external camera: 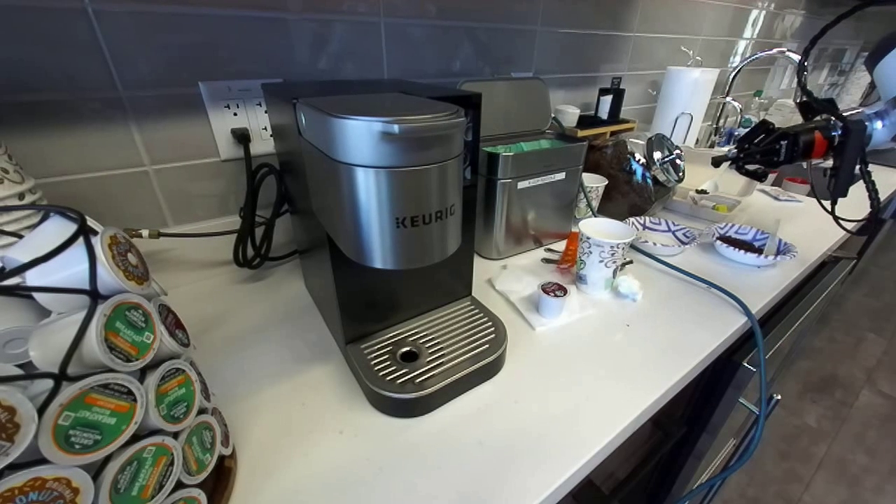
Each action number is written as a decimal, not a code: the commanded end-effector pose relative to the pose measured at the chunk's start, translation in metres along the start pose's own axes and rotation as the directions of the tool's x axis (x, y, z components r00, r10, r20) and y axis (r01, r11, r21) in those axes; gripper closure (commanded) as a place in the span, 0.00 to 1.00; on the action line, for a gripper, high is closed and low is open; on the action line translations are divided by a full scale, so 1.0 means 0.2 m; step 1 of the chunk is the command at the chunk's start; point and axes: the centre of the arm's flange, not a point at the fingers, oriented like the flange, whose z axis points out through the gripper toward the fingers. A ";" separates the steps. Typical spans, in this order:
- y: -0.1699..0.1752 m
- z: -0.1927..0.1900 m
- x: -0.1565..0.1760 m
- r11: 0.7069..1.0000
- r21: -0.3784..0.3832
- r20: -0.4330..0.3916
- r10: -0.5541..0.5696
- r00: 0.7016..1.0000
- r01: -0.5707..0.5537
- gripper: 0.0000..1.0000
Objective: Put a half a spoon of the small brown objects into the empty paper plate
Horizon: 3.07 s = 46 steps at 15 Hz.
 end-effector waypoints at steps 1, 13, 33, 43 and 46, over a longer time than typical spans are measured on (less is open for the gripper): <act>-0.02 0.07 -0.01 1.000 -0.024 -0.085 0.002 0.996 -0.004 0.99; 0.05 0.18 -0.07 0.965 -0.221 -0.179 -0.182 0.967 0.141 0.99; -0.31 0.32 -0.48 0.686 -0.405 -0.195 -0.711 0.676 0.605 0.99; -0.27 0.30 -0.48 0.744 -0.393 -0.204 -0.643 0.738 0.540 0.99; -0.18 0.19 -0.38 0.830 -0.380 -0.263 -0.519 0.813 0.407 0.99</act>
